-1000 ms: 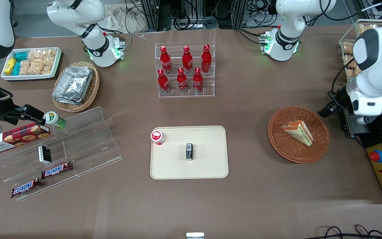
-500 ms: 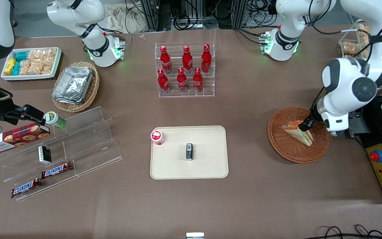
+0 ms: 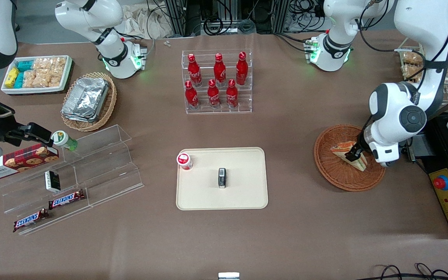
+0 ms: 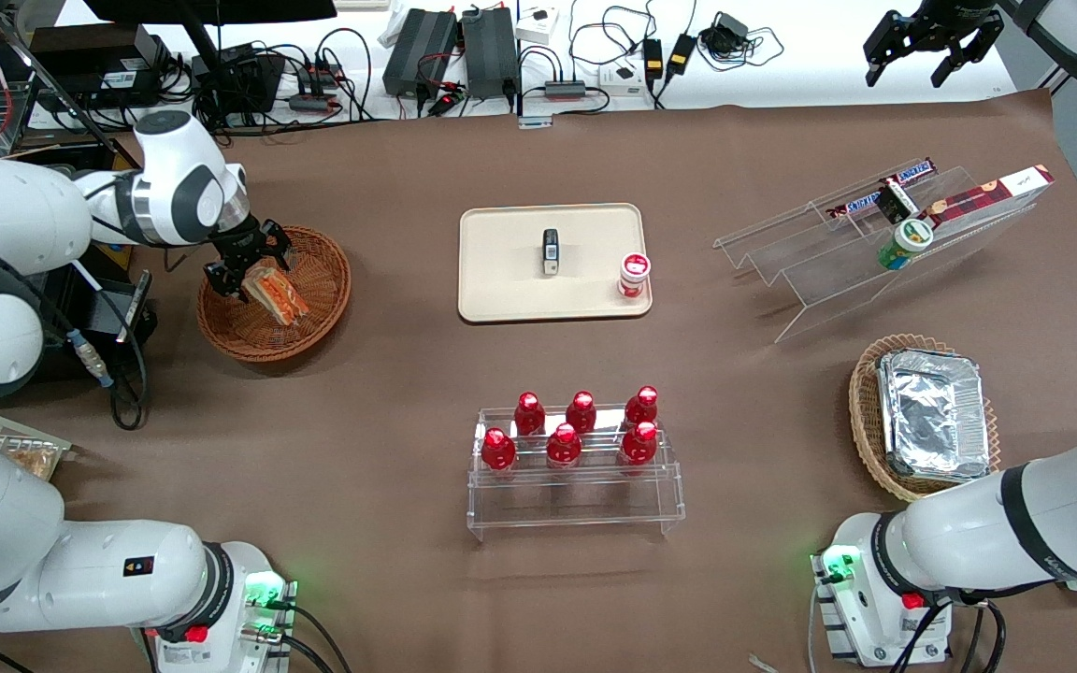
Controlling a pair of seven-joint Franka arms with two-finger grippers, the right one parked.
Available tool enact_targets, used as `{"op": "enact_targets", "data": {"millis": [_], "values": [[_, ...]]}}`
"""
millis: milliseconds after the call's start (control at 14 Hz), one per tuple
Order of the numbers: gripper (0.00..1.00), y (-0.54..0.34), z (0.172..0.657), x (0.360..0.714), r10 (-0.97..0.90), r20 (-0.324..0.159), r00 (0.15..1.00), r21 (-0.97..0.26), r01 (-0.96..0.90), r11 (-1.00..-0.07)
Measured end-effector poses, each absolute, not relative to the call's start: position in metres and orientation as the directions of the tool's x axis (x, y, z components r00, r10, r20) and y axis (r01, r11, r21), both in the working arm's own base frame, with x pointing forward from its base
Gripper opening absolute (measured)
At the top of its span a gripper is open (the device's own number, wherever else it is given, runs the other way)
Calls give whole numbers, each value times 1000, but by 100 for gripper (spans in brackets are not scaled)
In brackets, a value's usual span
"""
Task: Place sandwich from basket to tray
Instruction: 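Lift the sandwich with the left gripper and carry it toward the white tray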
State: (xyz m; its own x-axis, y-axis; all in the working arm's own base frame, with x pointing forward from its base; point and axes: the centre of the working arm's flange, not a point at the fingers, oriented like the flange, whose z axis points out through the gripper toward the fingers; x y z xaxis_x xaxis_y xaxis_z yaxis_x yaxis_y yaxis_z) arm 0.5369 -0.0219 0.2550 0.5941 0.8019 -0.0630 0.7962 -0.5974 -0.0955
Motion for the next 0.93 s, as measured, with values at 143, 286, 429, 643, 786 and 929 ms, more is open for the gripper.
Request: {"op": "enact_targets", "data": {"millis": [143,286,429,643,786,929], "values": [[99,-22,238,537,797,-66,601,-109,789,-604],[85,-22,233,538,795,-63,603,-106,788,-606],[64,-22,232,539,795,-57,605,-98,789,-607],[37,-22,241,543,790,-44,612,-92,785,-613],[33,-21,268,545,775,-50,629,-122,767,-630],[32,-32,322,549,714,-82,695,-157,699,-698]]}}
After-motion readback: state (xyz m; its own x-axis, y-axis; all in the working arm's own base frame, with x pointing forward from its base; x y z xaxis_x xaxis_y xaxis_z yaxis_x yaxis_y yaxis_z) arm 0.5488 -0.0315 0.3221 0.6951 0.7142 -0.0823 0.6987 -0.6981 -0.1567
